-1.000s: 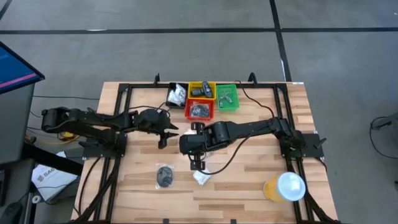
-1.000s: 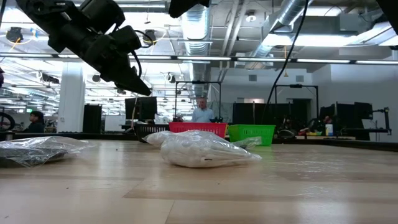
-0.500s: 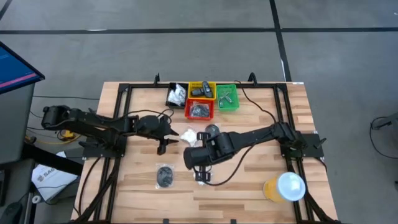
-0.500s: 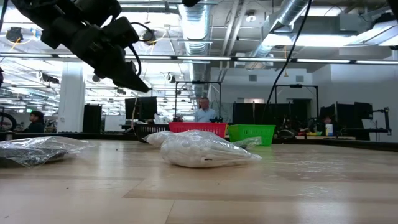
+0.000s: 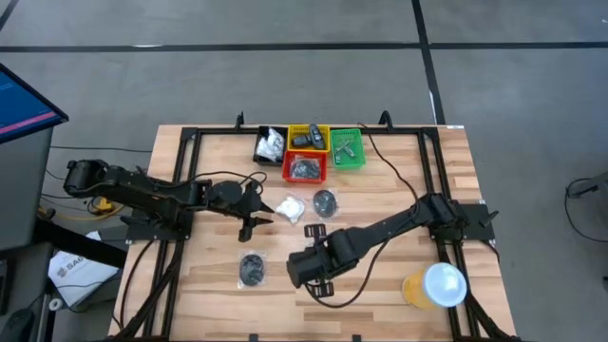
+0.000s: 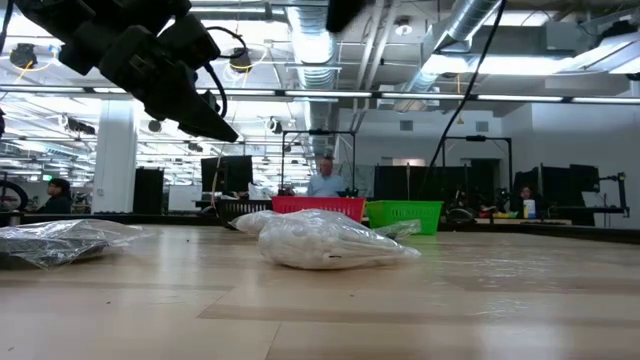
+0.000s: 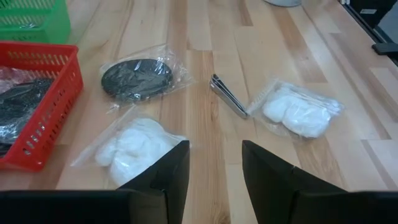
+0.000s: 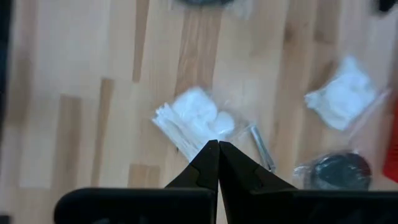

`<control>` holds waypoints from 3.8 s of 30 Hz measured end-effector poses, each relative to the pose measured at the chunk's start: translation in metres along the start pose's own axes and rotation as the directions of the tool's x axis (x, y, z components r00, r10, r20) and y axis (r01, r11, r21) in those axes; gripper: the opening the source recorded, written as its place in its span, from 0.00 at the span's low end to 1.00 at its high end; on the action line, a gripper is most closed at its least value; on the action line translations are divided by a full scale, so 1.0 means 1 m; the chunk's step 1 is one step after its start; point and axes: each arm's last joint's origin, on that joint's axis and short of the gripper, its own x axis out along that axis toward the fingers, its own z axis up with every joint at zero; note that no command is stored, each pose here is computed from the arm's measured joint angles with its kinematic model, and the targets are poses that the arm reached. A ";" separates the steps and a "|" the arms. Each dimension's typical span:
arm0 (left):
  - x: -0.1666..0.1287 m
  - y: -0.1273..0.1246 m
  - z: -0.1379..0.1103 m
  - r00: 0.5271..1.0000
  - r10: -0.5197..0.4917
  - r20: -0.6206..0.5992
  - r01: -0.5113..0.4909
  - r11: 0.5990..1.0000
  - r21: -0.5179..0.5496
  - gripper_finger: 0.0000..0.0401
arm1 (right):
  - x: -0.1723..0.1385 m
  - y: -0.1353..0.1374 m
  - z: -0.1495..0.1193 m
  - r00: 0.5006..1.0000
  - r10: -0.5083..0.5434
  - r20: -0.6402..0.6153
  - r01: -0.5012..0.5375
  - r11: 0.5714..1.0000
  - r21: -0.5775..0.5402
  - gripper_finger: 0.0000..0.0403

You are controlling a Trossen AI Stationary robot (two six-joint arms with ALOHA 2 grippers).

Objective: Pick & Place Travel size toiletries
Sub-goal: Put the cotton pack into the black bin

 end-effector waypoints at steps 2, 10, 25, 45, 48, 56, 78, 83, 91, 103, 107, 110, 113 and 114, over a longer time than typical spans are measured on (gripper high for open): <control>0.000 0.000 0.000 1.000 0.000 0.001 0.000 1.000 0.000 0.34 | 0.014 0.002 -0.003 1.000 -0.004 -0.016 0.004 1.000 -0.006 0.00; 0.000 0.000 0.001 1.000 0.000 0.011 0.000 1.000 0.004 0.34 | 0.048 0.011 -0.015 0.998 0.043 -0.043 -0.043 0.999 -0.007 0.00; 0.000 0.000 0.002 1.000 0.000 0.024 0.000 1.000 0.004 0.34 | 0.092 0.017 -0.032 0.987 0.151 -0.052 -0.150 0.989 0.015 0.15; 0.000 0.000 0.003 1.000 -0.001 0.027 0.000 1.000 0.004 0.34 | 0.105 0.020 -0.033 0.987 0.158 0.013 -0.158 0.987 -0.013 0.58; 0.000 0.000 0.003 1.000 -0.001 0.028 0.000 1.000 0.004 0.34 | 0.105 0.020 -0.033 0.987 0.158 0.014 -0.158 0.987 -0.013 0.59; 0.000 0.000 0.003 1.000 -0.001 0.028 0.000 1.000 0.004 0.34 | 0.120 0.020 -0.040 0.986 0.161 0.033 -0.161 0.987 -0.009 0.57; 0.000 0.000 0.003 1.000 0.000 0.030 0.000 1.000 0.004 0.34 | 0.142 0.022 -0.047 0.993 0.112 -0.041 -0.113 0.993 -0.029 0.55; 0.000 0.000 0.004 0.999 -0.001 0.036 0.001 1.000 0.004 0.34 | 0.138 0.022 -0.044 0.993 0.116 -0.029 -0.117 0.993 -0.024 0.47; 0.000 0.000 0.004 0.999 -0.001 0.037 0.001 1.000 0.004 0.34 | 0.137 0.022 -0.042 0.993 0.119 -0.018 -0.119 0.993 -0.021 0.24; 0.000 0.000 0.004 0.999 -0.001 0.038 0.001 1.000 0.004 0.34 | 0.130 0.021 -0.037 0.992 0.119 -0.027 -0.120 0.992 -0.027 0.10; 0.000 0.000 0.004 0.999 -0.001 0.042 0.001 1.000 0.004 0.34 | 0.122 0.021 -0.030 0.992 0.126 -0.008 -0.126 0.991 -0.036 0.10; 0.000 0.000 0.004 0.999 -0.001 0.043 0.001 1.000 0.001 0.34 | 0.116 0.018 -0.025 0.992 0.124 -0.005 -0.124 0.991 -0.041 0.10; 0.000 0.000 0.004 0.999 -0.002 0.044 0.001 1.000 0.001 0.34 | 0.112 0.015 -0.021 0.993 0.118 -0.002 -0.118 0.992 -0.050 0.09; 0.000 0.000 0.004 0.999 -0.002 0.044 0.001 1.000 0.001 0.34 | 0.111 0.014 -0.020 0.993 0.115 0.003 -0.115 0.992 -0.056 0.09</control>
